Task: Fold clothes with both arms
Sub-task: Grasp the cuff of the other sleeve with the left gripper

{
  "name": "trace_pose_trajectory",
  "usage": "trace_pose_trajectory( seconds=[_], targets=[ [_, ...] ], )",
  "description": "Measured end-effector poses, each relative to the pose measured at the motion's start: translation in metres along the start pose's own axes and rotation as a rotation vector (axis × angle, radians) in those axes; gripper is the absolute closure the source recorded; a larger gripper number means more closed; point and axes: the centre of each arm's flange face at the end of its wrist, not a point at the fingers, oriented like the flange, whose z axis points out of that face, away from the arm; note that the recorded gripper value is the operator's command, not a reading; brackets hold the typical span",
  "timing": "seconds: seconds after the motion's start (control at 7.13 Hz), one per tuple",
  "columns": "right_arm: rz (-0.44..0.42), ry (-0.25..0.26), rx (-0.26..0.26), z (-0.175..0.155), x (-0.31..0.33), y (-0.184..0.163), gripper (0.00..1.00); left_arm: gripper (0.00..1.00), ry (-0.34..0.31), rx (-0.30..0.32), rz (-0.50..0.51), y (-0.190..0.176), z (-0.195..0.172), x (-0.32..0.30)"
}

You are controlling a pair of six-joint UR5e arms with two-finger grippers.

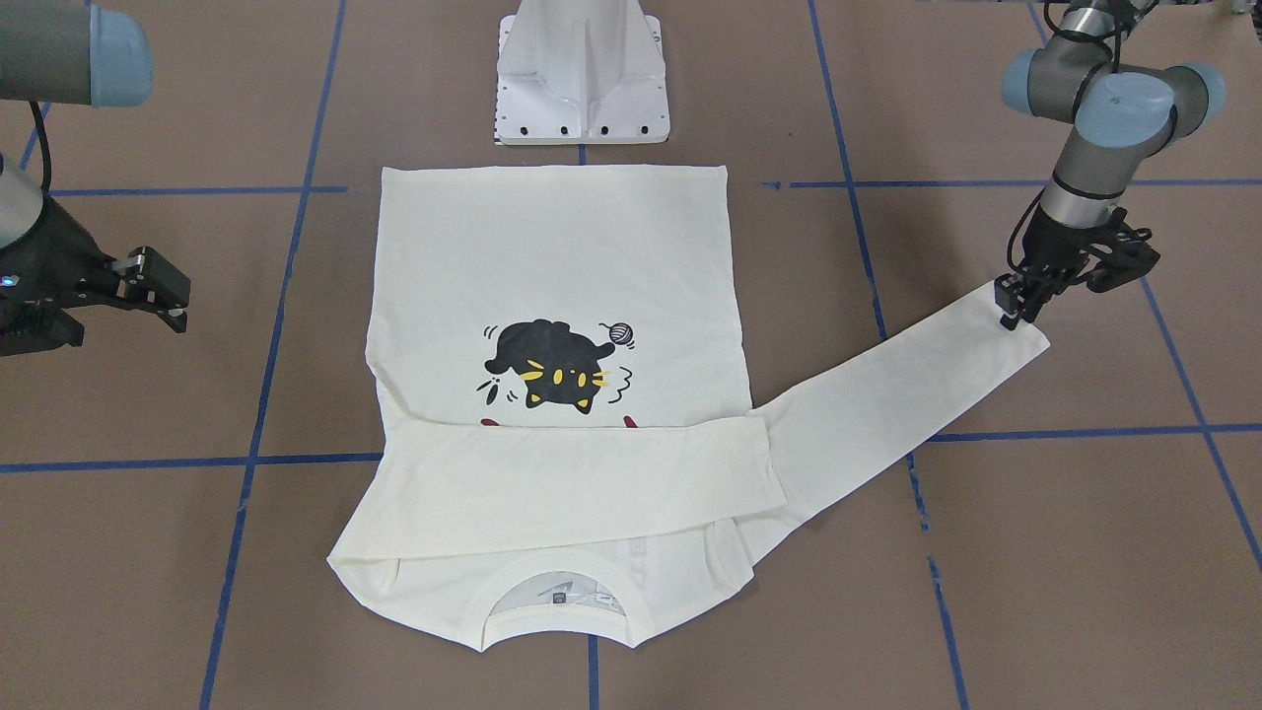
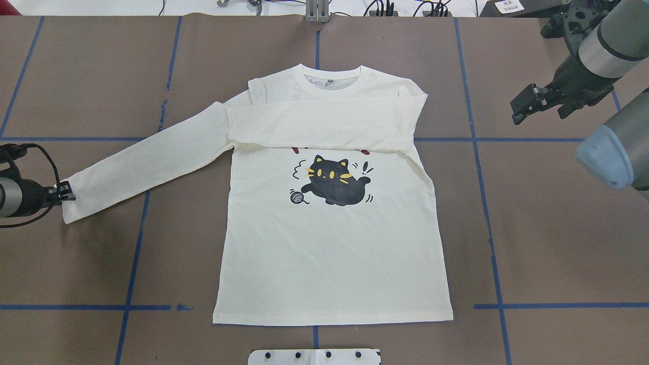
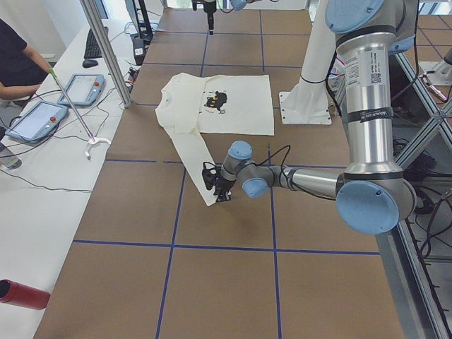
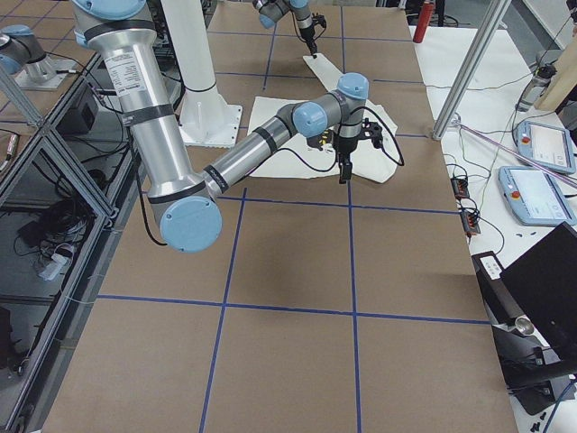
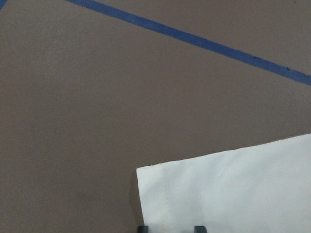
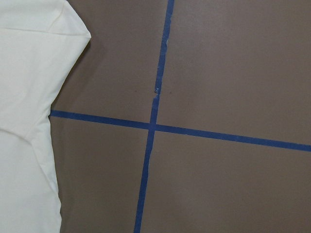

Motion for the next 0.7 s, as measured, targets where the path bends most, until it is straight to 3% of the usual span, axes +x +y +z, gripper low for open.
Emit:
trace_pose_trajectory(
  seconds=[0.56,0.7],
  targets=[
    [0.001,0.000,0.000,0.0000,0.0000,0.0000,0.00,0.97,0.005,-0.005,-0.001,0.0030,0.0010,0.0047],
    [0.001,0.000,0.000,0.0000,0.0000,0.0000,0.00,1.00,0.007,-0.005,0.000,0.0031,0.0009,0.0058]
  ],
)
